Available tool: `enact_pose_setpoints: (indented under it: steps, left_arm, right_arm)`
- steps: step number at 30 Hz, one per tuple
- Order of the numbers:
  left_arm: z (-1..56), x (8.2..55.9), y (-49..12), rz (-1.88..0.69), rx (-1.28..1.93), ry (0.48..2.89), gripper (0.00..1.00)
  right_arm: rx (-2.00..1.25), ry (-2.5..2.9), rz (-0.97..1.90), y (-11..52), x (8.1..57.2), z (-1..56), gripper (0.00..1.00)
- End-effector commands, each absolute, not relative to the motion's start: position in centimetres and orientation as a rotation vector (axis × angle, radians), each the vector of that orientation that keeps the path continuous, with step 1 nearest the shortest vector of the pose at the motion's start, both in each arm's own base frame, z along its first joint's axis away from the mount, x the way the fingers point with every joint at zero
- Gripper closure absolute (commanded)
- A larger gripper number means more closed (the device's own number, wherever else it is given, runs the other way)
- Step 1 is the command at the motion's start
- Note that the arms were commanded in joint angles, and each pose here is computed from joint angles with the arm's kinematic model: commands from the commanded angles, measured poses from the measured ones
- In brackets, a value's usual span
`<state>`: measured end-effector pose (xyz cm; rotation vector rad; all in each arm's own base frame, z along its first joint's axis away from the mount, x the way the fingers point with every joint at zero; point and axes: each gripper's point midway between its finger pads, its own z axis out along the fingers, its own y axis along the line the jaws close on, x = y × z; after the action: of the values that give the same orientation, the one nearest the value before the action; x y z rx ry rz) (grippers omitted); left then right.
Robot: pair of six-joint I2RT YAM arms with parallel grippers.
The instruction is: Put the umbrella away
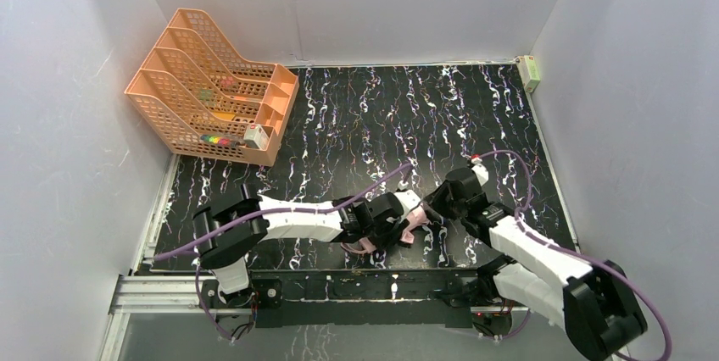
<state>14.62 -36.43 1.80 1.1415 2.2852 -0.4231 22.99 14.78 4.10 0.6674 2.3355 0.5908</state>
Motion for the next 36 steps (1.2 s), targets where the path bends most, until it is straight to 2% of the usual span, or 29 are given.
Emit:
enact_pose_setpoints:
  steps: [1,5,9,16,20,28,30,33,36]
  left_arm:
    - [-1.6,9.8,-30.2,-0.297,1.476,2.427,1.0]
    - [0.0,10.1,-30.8,-0.34,1.596,2.298,0.99]
    - [1.2,10.5,-31.0,-0.406,1.676,2.214,0.78]
    - [3.5,12.3,-30.9,-0.499,1.608,2.21,0.3]
    - [5.5,13.2,-30.8,-0.537,1.481,2.224,0.16]
    - [10.5,14.6,-28.5,-0.577,0.951,2.286,0.15]
    - [11.2,15.0,-26.9,-0.566,0.765,2.319,0.18]
    - [10.8,14.5,-24.8,-0.574,0.511,2.407,0.31]
    - [9.3,13.3,-23.1,-0.576,0.336,2.492,0.57]
  right_arm:
    - [0.579,2.297,0.454,12.4,22.9,6.9,0.73]
    - [0.469,2.3,0.445,12.2,22.4,8.8,0.68]
    - [0.365,2.344,0.481,12.9,21.5,9.3,0.65]
    - [0.27,2.427,0.417,12.3,20.1,8.6,0.59]
    - [0.21,2.454,0.454,12.8,19.5,8.5,0.55]
    - [0.221,2.543,0.432,12.8,18.6,8.0,0.52]
    - [0.245,2.55,0.4,12.4,18.6,7.8,0.51]
    - [0.247,2.579,0.391,12.6,18.5,7.8,0.53]
    - [0.264,2.628,0.366,12.6,18.3,8.1,0.63]
